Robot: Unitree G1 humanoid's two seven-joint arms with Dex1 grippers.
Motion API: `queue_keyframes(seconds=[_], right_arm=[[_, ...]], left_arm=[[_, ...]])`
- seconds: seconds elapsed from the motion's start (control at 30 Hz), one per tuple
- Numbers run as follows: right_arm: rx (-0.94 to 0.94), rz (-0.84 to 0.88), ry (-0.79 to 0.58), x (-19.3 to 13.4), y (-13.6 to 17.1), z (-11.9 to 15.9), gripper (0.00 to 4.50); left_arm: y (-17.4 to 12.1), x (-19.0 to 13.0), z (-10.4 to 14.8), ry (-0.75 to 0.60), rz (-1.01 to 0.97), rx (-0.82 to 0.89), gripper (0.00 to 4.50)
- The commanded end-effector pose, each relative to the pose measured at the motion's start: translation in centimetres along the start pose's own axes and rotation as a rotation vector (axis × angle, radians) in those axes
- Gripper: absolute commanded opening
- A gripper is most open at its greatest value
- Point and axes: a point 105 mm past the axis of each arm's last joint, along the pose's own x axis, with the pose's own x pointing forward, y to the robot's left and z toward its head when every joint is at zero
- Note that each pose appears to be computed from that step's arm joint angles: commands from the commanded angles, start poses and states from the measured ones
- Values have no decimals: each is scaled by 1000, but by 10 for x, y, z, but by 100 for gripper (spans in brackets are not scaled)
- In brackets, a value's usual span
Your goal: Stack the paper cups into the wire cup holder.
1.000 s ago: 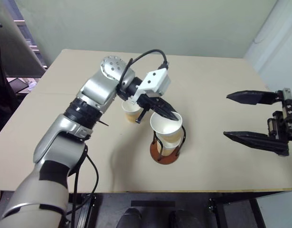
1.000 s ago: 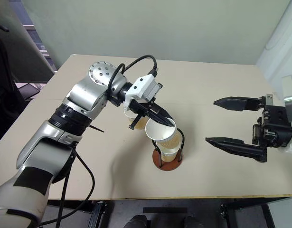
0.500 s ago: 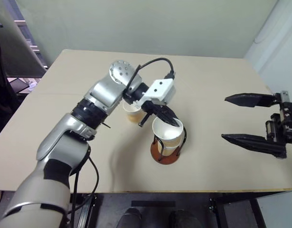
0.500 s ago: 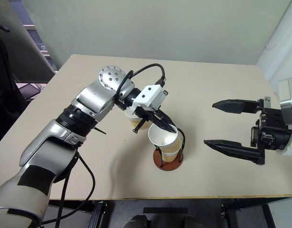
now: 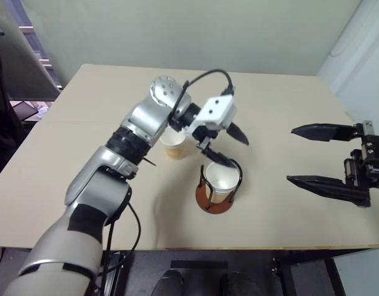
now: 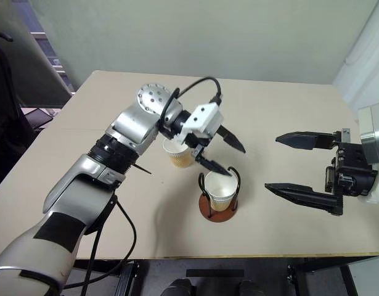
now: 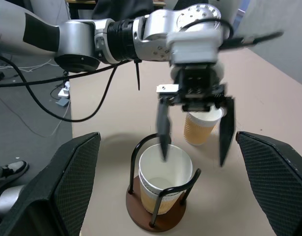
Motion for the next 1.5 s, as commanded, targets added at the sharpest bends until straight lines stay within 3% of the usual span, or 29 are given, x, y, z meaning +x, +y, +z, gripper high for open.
queue_keyframes(seconds=[0.03, 0.2, 0.37, 0.83, 0.97, 1.07, 1.33, 1.5], right_arm=[[-49, -8, -7, -3, -4, 7, 450], [-52, 5, -6, -2, -6, 4, 450], [-52, 18, -3, 0, -6, 1, 450], [-51, 11, 16, 3, -4, -2, 450], [-58, -10, 29, 2, -6, -1, 450], [-58, -13, 38, 1, -6, -2, 450], [-59, -17, 47, -2, -6, -2, 450], [-60, -20, 52, -4, -7, -3, 450]], left_arm=[[21, -41, -1, 52, 187, -6, 349], [26, -105, -57, 305, 434, -150, 349], [25, -137, -97, 499, 621, -225, 349], [9, -111, -133, 532, 559, -351, 349], [5, -111, -143, 599, 558, -359, 349], [6, -112, -145, 611, 568, -351, 293], [11, -116, -136, 599, 576, -328, 5], [23, -120, -100, 422, 565, -296, 5]])
